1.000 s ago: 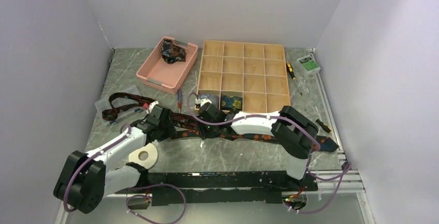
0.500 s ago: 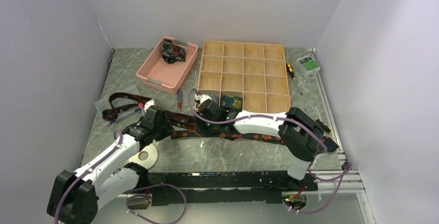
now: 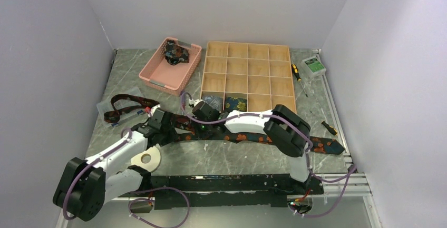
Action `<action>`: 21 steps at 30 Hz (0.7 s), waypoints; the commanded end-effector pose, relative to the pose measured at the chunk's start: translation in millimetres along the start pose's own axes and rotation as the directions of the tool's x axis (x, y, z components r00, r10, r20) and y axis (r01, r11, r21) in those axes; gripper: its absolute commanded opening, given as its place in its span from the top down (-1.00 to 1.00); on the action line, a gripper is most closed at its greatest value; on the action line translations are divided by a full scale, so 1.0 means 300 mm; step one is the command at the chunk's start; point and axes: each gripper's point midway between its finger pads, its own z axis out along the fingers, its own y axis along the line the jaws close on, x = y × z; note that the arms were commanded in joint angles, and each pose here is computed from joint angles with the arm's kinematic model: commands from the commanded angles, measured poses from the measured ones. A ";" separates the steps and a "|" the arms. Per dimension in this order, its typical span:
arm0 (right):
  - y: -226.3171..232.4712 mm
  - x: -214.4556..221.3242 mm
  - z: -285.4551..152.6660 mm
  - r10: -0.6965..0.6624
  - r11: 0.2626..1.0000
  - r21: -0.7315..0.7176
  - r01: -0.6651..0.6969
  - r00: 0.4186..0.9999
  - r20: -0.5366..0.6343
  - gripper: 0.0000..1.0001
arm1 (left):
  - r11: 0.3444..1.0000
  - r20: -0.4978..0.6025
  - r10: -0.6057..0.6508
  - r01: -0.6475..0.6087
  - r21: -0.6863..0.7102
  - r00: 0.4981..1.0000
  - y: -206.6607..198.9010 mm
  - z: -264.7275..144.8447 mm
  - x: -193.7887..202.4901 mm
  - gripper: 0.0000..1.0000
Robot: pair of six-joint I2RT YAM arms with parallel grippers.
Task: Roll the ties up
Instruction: Roll the tie at the center of the board.
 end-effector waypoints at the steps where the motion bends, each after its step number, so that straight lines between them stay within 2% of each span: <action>1: -0.026 -0.008 0.017 0.017 0.999 0.041 -0.017 1.000 -0.003 0.72 | 1.000 0.049 -0.023 0.022 0.016 0.999 -0.010 -0.025 -0.037 0.08; 9: -0.098 0.046 0.050 0.056 0.995 0.079 -0.053 0.998 -0.033 0.74 | 1.000 0.075 -0.015 0.015 0.002 0.997 0.010 -0.054 -0.051 -0.15; 15: -0.099 0.059 0.058 0.067 0.996 0.061 -0.065 0.997 -0.039 0.76 | 1.000 0.046 0.012 -0.011 -0.018 0.999 0.001 -0.018 -0.048 -0.06; 21: -0.091 0.054 0.054 0.061 0.997 0.049 -0.060 0.997 -0.036 0.77 | 1.000 0.064 0.006 -0.004 -0.025 0.998 -0.010 -0.006 -0.083 0.02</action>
